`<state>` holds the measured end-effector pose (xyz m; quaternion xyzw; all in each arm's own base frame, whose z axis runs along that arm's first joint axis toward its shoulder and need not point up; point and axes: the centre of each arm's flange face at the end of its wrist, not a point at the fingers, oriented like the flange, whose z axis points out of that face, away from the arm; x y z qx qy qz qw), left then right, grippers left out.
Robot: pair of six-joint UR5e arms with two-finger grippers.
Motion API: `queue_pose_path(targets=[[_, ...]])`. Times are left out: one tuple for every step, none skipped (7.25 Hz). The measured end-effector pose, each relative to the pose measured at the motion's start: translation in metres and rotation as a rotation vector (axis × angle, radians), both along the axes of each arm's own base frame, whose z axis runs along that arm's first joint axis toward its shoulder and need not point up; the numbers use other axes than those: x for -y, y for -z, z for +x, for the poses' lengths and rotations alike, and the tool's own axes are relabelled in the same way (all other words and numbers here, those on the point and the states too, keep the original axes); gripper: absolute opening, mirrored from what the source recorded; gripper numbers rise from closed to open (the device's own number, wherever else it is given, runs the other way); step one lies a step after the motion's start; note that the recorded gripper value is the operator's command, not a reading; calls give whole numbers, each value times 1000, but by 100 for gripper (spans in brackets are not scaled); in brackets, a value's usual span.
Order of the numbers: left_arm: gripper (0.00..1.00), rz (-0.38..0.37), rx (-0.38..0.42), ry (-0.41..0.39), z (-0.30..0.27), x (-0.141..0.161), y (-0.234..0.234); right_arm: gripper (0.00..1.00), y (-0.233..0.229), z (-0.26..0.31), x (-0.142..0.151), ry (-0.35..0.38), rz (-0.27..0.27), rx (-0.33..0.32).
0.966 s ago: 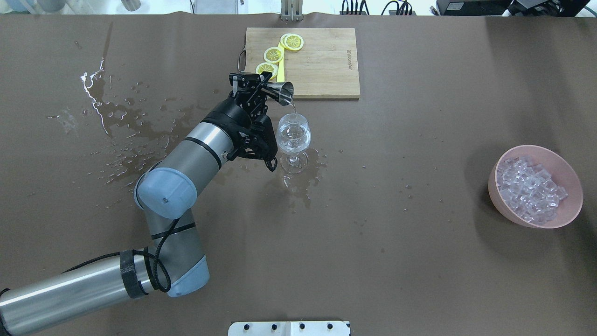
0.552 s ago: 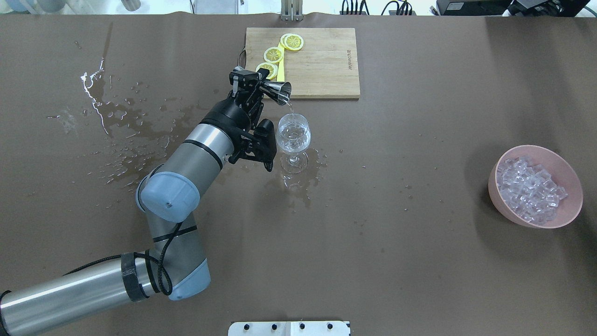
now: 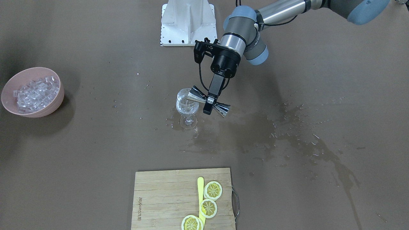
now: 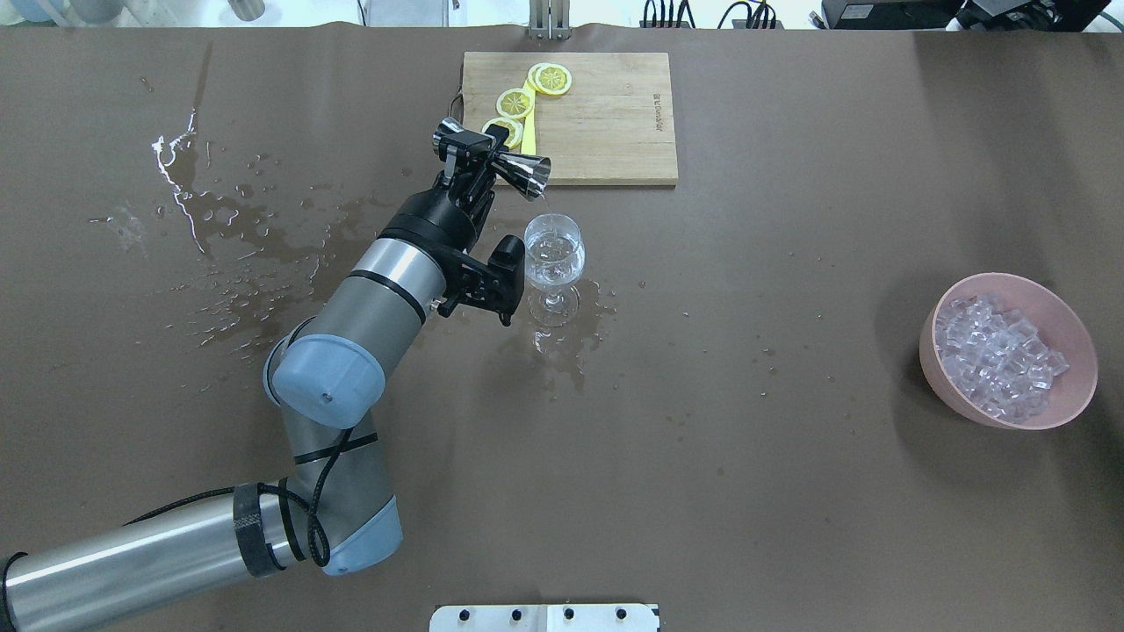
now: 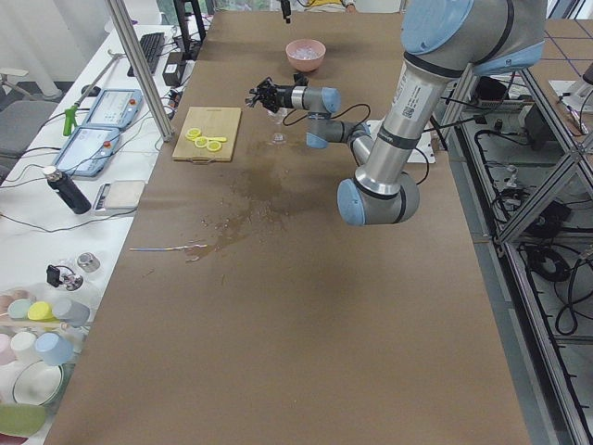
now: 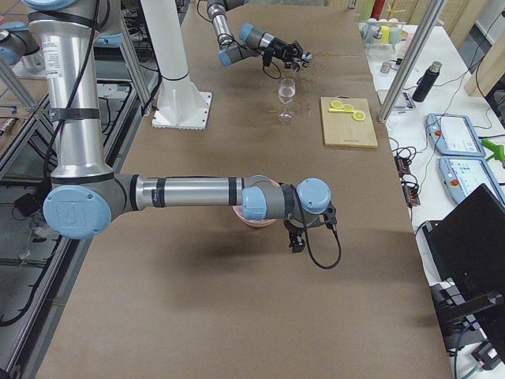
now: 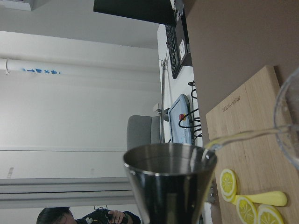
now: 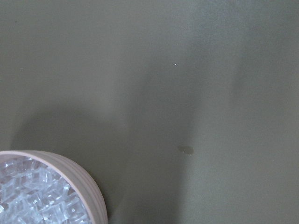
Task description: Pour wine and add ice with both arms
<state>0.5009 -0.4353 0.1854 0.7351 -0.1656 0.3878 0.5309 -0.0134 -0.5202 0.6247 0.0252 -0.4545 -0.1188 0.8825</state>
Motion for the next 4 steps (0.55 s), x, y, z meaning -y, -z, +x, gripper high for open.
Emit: queue_pose_path(targets=[[0,12,28,14,3,-5,2,100,1,0,1,0,2,1],[0,23,50,23,6,-10,6,100,2,0,2,-1,4,1],[0,33,44,22,7,-15,11,100,3,0,2,-1,6,1],[0,32,-17,9,5,-22,15,100,4,0,3,-2,9,2]])
